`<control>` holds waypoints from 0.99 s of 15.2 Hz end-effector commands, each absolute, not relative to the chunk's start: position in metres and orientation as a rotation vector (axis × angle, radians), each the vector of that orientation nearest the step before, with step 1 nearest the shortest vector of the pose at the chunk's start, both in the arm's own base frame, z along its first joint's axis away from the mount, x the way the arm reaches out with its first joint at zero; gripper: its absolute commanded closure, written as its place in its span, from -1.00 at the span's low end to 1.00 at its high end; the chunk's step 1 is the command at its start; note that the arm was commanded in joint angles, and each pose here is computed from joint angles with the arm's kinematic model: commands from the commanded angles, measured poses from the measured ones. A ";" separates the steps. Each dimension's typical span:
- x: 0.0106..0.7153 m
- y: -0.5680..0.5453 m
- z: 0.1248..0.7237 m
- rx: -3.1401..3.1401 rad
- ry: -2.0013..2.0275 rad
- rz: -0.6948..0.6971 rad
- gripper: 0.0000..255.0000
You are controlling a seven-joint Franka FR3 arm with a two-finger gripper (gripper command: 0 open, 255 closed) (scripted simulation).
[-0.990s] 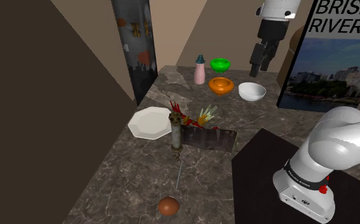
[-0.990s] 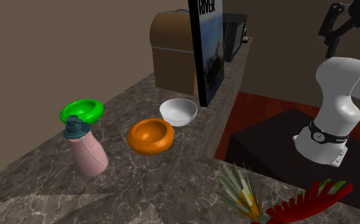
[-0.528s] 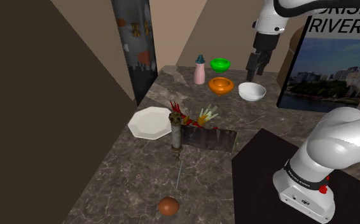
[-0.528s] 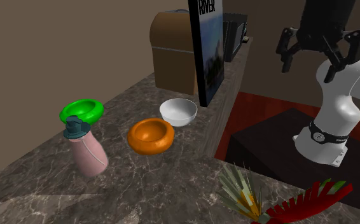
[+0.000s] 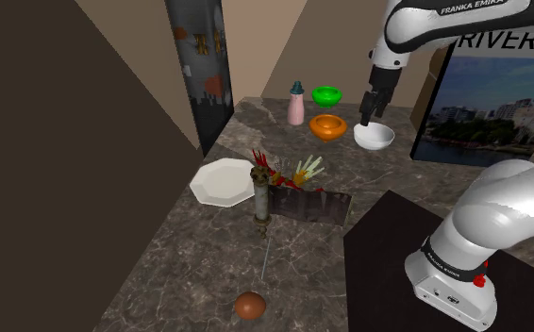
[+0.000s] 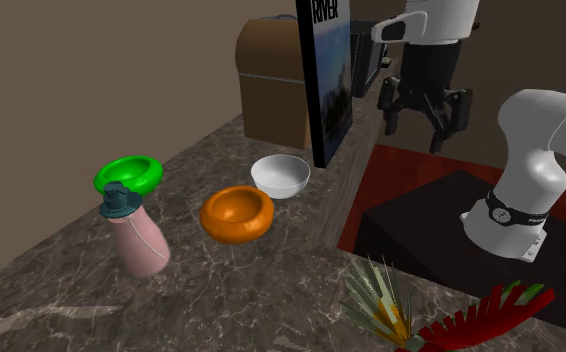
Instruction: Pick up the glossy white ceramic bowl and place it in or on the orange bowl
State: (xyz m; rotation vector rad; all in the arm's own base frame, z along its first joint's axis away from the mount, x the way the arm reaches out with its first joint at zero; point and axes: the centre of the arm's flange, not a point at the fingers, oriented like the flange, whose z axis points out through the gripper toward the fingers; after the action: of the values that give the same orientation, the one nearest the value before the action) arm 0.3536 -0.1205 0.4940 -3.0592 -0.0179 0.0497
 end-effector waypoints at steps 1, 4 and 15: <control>0.363 -0.141 0.478 -3.066 -0.010 0.047 -1.00; 0.377 -0.169 0.455 -3.074 0.003 0.045 -1.00; 0.425 -0.274 0.374 -3.103 0.054 0.037 -1.00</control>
State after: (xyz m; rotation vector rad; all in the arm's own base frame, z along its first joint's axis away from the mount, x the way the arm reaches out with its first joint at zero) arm 0.4208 -0.2656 0.3814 -3.0996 0.0504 0.0380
